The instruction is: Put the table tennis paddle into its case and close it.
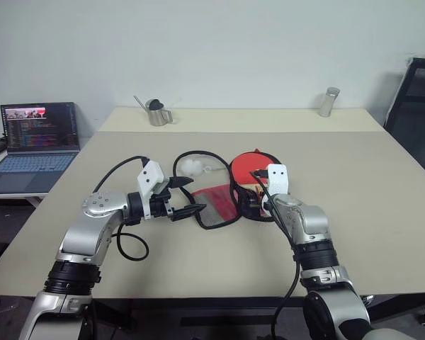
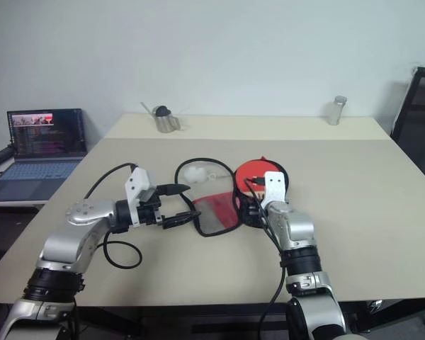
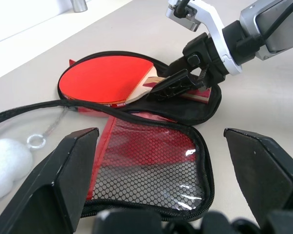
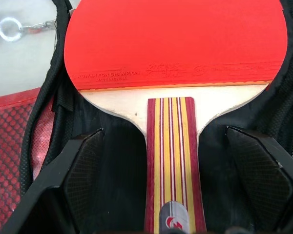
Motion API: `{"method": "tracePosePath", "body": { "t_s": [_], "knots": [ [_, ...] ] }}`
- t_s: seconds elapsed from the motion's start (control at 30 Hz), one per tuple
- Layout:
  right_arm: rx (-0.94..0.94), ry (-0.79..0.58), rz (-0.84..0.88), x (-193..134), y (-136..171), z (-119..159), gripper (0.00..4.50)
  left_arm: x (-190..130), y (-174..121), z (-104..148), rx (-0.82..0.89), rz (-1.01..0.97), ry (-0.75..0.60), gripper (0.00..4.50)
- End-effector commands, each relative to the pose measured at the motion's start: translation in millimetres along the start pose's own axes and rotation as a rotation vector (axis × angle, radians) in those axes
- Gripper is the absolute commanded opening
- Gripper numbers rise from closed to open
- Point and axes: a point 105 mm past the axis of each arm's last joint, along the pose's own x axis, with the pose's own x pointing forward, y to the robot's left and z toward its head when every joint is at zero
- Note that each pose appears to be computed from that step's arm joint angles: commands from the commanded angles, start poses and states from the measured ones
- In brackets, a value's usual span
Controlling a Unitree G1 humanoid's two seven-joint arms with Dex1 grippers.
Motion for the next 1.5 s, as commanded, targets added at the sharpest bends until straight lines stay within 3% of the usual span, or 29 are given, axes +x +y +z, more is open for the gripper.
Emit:
{"method": "tracePosePath", "body": {
  "t_s": [0.03, 0.2, 0.33, 0.5, 0.67, 0.87, 1.07, 1.33, 1.5],
  "knots": [
    [-0.019, -0.046, 0.022, -4, 5, 10, 4.43, -2, -1, 13, 0.054, 0.003, -0.028, 4.50],
    [-0.033, -0.053, 0.042, -6, 7, 11, 4.43, -2, -1, 12, 0.053, 0.008, -0.028, 4.50],
    [-0.039, -0.137, 0.080, -24, 7, 38, 4.43, -5, 2, 11, 0.042, 0.035, -0.035, 4.50],
    [-0.121, -0.098, 0.311, -63, 20, 37, 4.43, -6, 3, 12, 0.018, 0.044, -0.054, 4.50],
    [-0.212, -0.096, 0.415, -94, 10, 41, 4.43, -7, 6, 10, 0.010, 0.039, -0.047, 4.50],
    [-0.348, -0.138, 0.733, -146, 21, 51, 4.43, -1, 23, 4, 0.030, 0.126, -0.019, 4.50],
    [-0.426, -0.222, 0.715, -166, -8, 76, 4.43, -6, 41, -27, 0.032, 0.222, 0.128, 4.50],
    [-0.509, -0.206, 0.757, -174, -14, 69, 4.43, -35, 58, -58, -0.021, 0.294, 0.264, 4.50],
    [-0.522, -0.210, 0.746, -173, -15, 68, 4.43, -32, 63, -77, -0.046, 0.315, 0.317, 4.50]
  ]
}}
